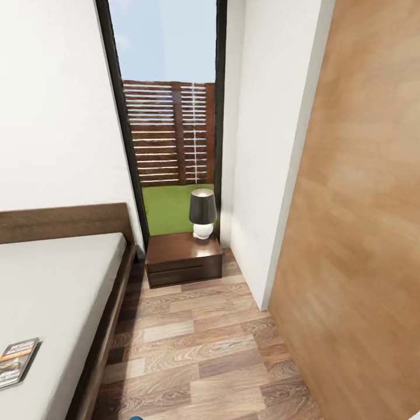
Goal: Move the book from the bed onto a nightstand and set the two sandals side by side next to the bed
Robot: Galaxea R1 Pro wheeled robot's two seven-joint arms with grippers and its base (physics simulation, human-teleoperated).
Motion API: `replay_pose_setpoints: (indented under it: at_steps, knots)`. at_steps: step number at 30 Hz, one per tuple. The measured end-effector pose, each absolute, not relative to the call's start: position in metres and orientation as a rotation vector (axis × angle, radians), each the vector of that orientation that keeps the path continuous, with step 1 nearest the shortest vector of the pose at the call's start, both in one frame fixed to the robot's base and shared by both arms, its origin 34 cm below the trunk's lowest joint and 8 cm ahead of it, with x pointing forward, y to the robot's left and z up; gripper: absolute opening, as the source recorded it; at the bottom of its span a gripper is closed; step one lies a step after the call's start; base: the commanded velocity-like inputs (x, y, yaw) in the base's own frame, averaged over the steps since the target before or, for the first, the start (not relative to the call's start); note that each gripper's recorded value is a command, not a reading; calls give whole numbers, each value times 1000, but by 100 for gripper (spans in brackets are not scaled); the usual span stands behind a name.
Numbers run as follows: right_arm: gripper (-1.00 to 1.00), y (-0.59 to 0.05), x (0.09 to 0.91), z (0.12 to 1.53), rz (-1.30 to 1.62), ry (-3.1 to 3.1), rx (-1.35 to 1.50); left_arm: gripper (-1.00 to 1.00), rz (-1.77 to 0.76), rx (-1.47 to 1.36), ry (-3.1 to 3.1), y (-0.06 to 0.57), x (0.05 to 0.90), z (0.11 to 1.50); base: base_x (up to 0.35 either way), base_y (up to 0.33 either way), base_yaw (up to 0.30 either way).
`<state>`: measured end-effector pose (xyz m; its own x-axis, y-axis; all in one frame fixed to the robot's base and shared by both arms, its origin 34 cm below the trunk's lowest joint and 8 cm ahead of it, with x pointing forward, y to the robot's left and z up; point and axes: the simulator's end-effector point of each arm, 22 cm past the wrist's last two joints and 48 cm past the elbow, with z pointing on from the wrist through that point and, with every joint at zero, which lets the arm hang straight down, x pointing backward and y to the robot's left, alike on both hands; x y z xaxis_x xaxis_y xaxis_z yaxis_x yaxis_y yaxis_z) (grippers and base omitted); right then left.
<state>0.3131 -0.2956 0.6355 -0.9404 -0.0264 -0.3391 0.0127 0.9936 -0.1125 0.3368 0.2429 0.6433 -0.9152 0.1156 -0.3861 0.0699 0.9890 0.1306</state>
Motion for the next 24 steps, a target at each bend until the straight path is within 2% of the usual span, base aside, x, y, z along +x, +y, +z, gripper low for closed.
replay_pose_setpoints:
  at_steps: [9, 24]
  knots:
    - [-100, -296, 313, 636, -161, 2790, -10, -100, 160, 133, 2730, 243, 337, 643, 293, 122, 0]
    - [-100, -296, 313, 636, -161, 2790, -9, -100, 159, 133, 2730, 243, 337, 643, 297, 14, 0]
